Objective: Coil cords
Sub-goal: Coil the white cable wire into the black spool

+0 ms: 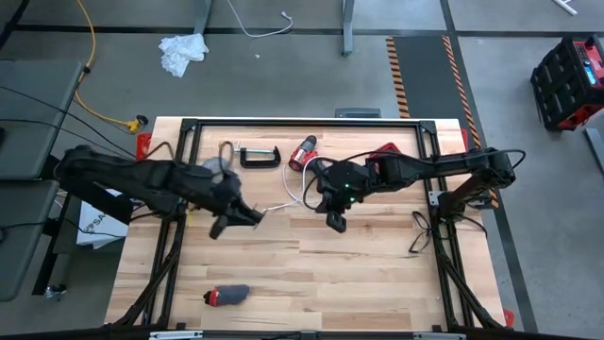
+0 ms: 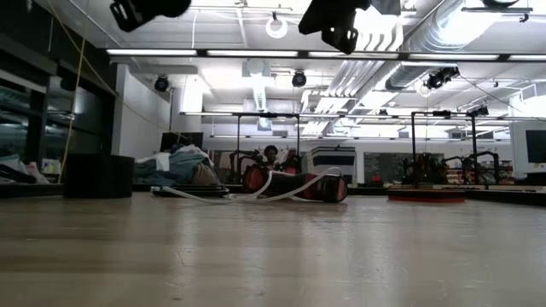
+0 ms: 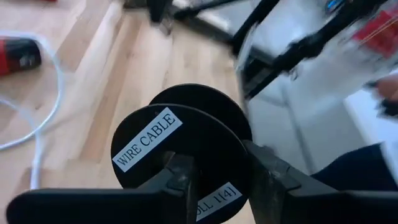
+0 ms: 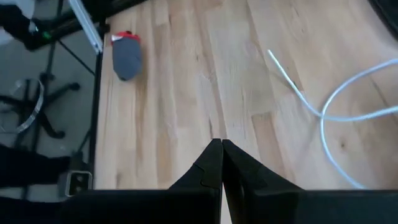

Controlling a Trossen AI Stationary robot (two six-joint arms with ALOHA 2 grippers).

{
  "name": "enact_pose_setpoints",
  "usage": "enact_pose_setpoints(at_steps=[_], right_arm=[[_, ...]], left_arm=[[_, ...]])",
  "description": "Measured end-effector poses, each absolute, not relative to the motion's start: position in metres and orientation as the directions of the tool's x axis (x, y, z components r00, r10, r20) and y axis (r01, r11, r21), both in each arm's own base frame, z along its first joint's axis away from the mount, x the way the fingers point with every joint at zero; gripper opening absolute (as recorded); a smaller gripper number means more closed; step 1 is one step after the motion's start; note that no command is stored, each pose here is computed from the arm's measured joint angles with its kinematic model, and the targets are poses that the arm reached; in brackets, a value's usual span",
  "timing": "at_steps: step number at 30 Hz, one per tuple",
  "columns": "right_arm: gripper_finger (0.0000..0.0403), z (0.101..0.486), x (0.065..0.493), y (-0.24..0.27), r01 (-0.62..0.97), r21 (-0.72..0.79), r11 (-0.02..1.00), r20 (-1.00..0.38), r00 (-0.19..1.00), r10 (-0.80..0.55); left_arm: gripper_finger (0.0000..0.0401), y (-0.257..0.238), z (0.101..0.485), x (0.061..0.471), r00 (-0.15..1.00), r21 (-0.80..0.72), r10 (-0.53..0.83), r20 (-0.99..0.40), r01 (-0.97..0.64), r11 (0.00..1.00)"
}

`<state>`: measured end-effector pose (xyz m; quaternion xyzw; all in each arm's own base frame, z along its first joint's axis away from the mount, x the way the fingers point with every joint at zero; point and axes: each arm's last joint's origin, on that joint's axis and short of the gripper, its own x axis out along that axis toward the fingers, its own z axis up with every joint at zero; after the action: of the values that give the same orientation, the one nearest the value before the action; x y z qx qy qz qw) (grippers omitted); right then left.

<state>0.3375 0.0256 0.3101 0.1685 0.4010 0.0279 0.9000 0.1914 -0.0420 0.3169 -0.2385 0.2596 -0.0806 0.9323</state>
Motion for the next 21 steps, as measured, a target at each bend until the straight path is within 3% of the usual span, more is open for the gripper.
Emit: enact_pose_setpoints(at_steps=[5, 11, 17, 21], right_arm=[[0.0000, 0.301, 0.351, 0.030, 0.033, 0.295, 0.955, -0.687, 0.702, 0.188], [0.0002, 0.309, 0.369, 0.035, -0.116, 0.266, 0.957, -0.533, 0.809, 0.246], [0.0053, 0.333, 0.376, 0.034, -0.161, 0.165, 0.973, -0.386, 0.897, 0.214], [0.0110, 0.328, 0.375, 0.031, -0.093, 0.112, 0.989, -0.445, 0.886, 0.134]], left_arm=[[0.0096, -0.042, 0.316, 0.176, 0.895, -0.616, -0.317, -0.314, 0.062, 0.785], [0.0090, -0.046, 0.318, 0.172, 0.900, -0.738, -0.410, -0.148, 0.176, 0.652], [0.0098, -0.050, 0.312, 0.169, 0.877, -0.753, -0.432, -0.210, 0.137, 0.644], [0.0092, -0.049, 0.299, 0.166, 0.848, -0.738, -0.410, -0.335, 0.034, 0.674]])
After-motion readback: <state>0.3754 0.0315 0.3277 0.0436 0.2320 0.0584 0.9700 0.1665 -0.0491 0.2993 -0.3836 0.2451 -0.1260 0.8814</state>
